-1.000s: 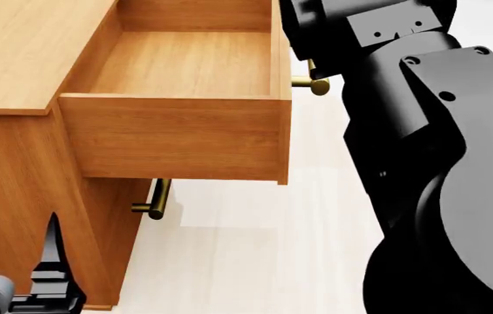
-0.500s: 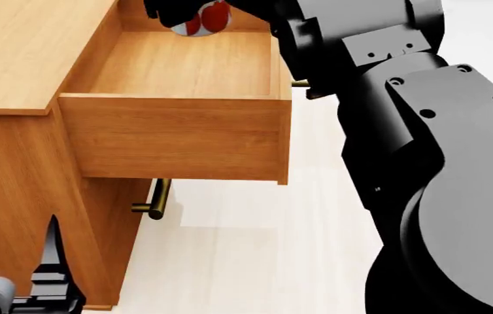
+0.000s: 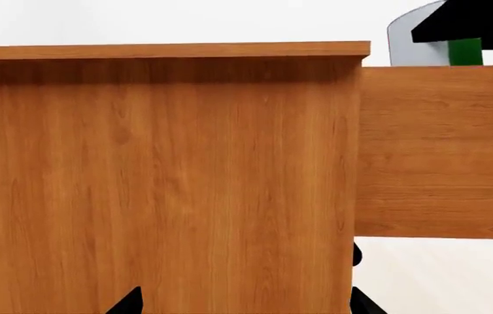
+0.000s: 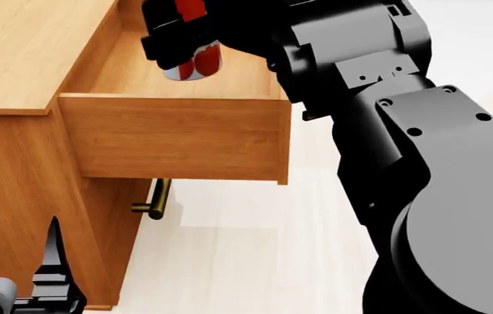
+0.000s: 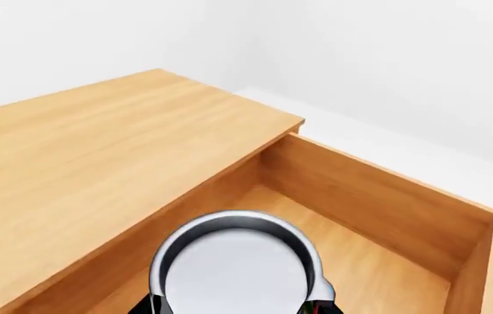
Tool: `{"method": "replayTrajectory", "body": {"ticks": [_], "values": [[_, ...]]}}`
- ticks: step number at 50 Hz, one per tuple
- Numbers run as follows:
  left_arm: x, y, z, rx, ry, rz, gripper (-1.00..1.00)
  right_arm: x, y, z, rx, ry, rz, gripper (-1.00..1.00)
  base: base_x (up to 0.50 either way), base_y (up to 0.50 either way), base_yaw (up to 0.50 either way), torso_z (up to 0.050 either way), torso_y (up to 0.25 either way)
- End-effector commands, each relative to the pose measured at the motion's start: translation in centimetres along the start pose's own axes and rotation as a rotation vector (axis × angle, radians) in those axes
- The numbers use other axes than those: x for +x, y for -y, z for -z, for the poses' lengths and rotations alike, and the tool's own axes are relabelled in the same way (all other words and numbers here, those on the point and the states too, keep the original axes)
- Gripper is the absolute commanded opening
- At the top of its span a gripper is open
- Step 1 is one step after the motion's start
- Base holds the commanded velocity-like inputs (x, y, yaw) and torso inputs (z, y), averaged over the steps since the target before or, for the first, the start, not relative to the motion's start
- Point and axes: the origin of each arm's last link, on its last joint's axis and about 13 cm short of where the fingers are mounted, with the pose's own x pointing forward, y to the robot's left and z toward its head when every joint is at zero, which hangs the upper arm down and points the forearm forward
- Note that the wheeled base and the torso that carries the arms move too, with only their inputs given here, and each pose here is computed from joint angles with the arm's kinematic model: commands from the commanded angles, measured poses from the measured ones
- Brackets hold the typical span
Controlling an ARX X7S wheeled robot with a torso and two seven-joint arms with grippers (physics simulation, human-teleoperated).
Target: Put the ketchup in the top drawer of the cabinet.
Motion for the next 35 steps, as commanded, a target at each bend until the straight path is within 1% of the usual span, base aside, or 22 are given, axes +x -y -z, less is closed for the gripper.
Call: {"method": "replayTrajectory", "body": {"ticks": [1,35], "values": [[0.0,0.0,0.0,0.001,-0.001,-0.001,1.00,0.3,0.0,0.8,-0.025,-0.036,-0.032,-1.00,0.00,0.00,0.00,0.000,0.000],[0.0,-0.1,0.3,0.003,-0.006,-0.008,1.00,0.8,-0.1,2.2,-0.005,-0.046,-0.038,-1.00,0.00,0.00,0.00,0.000,0.000]]}}
